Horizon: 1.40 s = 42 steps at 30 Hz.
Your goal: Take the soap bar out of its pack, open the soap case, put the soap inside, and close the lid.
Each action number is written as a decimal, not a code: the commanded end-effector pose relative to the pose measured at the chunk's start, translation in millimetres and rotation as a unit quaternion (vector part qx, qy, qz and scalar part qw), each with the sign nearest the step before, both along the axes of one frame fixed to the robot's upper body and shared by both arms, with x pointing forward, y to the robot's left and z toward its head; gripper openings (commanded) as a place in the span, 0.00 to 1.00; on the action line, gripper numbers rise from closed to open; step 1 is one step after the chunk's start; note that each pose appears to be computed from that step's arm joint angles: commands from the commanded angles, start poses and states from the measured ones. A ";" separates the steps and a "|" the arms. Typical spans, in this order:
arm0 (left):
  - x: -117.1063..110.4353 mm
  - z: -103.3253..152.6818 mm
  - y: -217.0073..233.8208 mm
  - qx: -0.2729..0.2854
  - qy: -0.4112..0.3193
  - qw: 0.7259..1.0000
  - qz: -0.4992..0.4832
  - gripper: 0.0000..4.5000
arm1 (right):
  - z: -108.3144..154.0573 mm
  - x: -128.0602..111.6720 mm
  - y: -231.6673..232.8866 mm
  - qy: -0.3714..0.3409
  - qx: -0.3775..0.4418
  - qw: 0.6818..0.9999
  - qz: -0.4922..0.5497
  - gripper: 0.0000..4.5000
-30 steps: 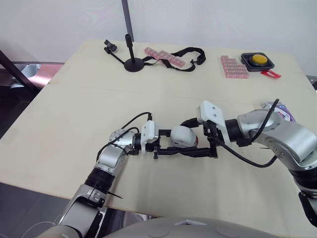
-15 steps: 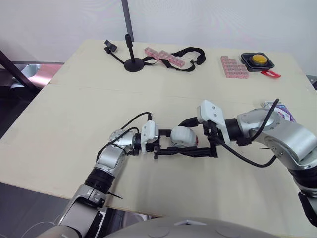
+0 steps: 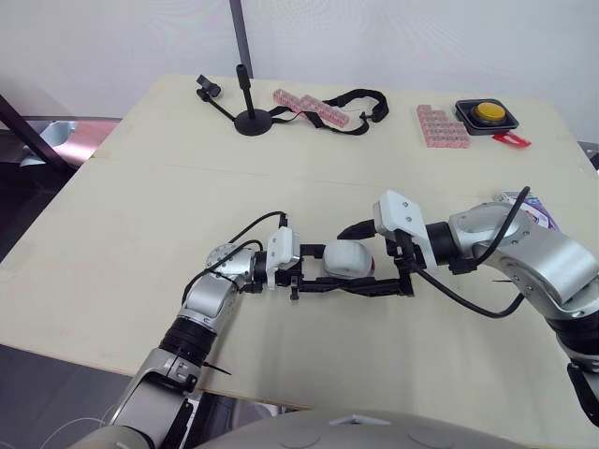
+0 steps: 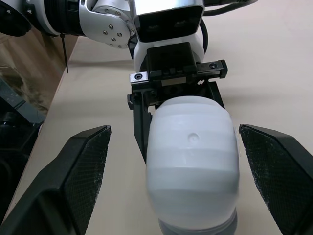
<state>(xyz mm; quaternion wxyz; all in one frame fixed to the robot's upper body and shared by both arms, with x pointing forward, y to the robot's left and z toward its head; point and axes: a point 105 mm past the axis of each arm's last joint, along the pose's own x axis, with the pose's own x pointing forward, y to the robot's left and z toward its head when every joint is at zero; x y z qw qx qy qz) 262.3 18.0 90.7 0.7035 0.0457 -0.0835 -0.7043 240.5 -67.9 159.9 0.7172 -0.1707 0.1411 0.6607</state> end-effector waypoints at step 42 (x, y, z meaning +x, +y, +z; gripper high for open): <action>-5.3 1.4 -3.5 0.004 -0.006 1.000 -0.007 0.42 | 3.8 2.2 -4.5 -0.022 0.027 0.999 0.009 0.44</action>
